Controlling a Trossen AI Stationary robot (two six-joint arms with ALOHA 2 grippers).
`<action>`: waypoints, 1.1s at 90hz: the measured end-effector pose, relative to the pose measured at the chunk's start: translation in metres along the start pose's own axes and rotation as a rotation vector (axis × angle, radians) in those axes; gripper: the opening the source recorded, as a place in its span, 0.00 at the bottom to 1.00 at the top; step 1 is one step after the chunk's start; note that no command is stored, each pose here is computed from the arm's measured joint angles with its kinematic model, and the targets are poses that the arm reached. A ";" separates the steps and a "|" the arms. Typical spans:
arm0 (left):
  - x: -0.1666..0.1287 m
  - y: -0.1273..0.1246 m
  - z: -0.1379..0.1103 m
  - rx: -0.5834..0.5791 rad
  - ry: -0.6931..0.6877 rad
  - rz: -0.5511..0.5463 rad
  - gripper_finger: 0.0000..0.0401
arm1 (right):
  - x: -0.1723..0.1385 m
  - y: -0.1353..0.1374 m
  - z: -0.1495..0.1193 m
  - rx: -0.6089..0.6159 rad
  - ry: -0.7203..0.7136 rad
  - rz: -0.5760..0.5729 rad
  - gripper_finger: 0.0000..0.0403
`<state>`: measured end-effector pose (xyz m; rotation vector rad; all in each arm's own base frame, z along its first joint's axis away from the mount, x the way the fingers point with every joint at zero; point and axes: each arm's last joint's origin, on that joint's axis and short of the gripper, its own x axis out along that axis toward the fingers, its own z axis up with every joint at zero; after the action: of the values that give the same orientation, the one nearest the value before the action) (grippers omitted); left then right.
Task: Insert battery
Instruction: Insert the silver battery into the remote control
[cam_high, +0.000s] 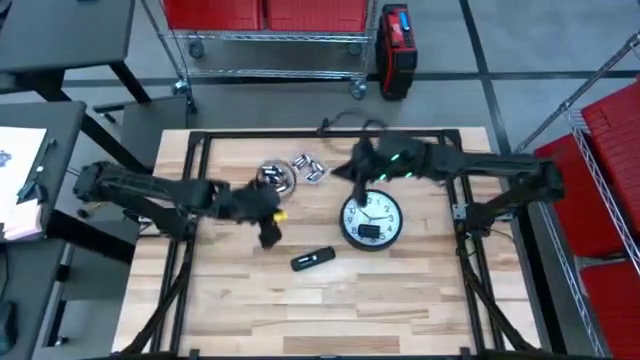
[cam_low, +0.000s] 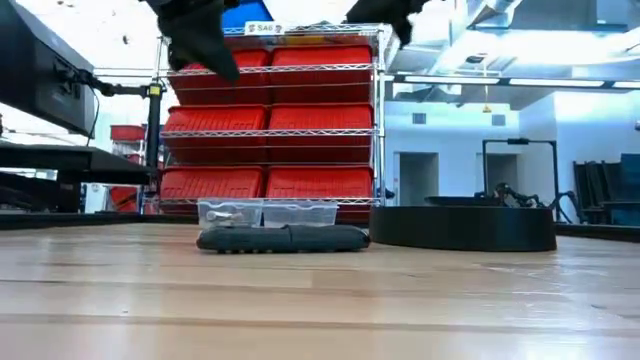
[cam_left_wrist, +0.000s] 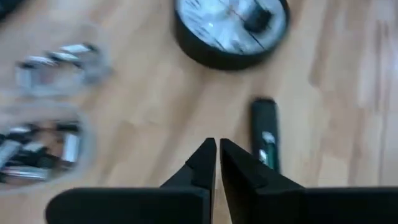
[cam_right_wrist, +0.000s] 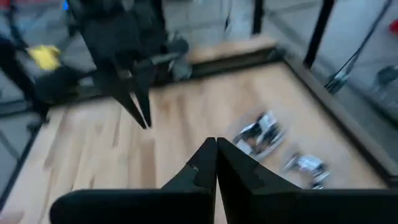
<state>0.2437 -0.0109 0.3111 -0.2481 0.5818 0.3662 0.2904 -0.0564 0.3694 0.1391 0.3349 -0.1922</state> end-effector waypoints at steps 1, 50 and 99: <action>0.000 0.002 0.002 0.001 -0.005 0.006 0.01 | -0.002 -0.002 0.001 0.002 -0.008 -0.006 0.00; 0.001 0.069 0.012 -0.234 0.073 0.157 0.01 | 0.027 -0.078 -0.011 0.022 0.086 -0.041 0.34; -0.019 0.101 0.002 -0.067 0.237 0.068 0.01 | 0.174 -0.133 -0.035 -0.290 0.537 0.056 0.35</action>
<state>0.1893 0.0766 0.3105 -0.3391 0.8134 0.4251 0.4127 -0.2083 0.2638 -0.0909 0.8871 -0.0454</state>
